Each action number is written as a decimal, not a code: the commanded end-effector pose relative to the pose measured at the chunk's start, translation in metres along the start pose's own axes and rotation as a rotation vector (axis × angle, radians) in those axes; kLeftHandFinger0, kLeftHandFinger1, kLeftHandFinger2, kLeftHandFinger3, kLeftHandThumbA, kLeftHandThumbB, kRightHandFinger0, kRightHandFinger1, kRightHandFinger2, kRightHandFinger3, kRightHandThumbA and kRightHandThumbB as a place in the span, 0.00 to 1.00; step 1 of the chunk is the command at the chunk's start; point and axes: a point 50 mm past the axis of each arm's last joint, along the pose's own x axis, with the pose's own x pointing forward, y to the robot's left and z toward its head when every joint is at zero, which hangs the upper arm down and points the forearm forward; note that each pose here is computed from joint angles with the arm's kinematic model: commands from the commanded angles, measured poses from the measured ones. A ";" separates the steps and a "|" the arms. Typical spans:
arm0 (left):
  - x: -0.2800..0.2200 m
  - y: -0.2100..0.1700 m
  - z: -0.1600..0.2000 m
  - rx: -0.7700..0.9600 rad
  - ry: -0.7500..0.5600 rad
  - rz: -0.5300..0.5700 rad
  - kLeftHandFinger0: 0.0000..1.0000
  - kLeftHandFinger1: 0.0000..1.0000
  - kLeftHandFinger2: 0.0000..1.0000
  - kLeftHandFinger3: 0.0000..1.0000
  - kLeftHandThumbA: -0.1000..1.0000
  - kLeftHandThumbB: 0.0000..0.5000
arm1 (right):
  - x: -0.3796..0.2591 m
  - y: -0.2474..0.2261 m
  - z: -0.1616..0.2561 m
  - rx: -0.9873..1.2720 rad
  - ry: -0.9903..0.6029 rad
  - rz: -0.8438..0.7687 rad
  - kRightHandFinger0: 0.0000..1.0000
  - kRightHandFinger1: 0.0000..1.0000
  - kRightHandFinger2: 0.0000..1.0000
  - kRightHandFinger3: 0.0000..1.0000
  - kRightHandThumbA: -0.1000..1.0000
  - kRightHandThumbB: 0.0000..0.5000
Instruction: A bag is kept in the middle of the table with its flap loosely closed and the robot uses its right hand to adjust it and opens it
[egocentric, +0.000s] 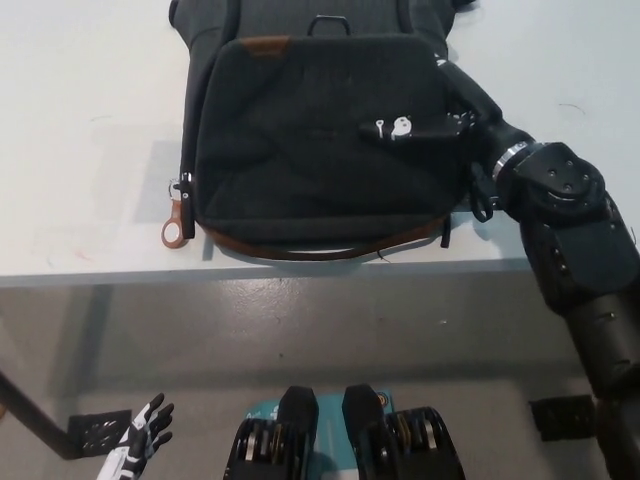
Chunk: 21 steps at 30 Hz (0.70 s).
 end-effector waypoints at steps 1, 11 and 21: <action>0.004 0.007 0.010 0.010 -0.033 -0.017 1.00 1.00 1.00 1.00 1.00 1.00 | 0.010 0.012 -0.007 -0.057 0.050 0.034 0.28 0.31 0.39 0.46 0.52 0.65; 0.004 0.006 0.008 0.005 -0.031 -0.023 1.00 1.00 1.00 1.00 1.00 1.00 | 0.001 0.009 0.000 -0.140 -0.098 -0.252 0.02 0.48 0.76 0.73 0.00 0.17; -0.001 0.005 0.007 0.002 -0.028 -0.018 1.00 1.00 1.00 1.00 1.00 1.00 | -0.029 0.022 0.023 -0.119 -0.273 -0.295 0.04 0.48 0.83 0.80 0.00 0.21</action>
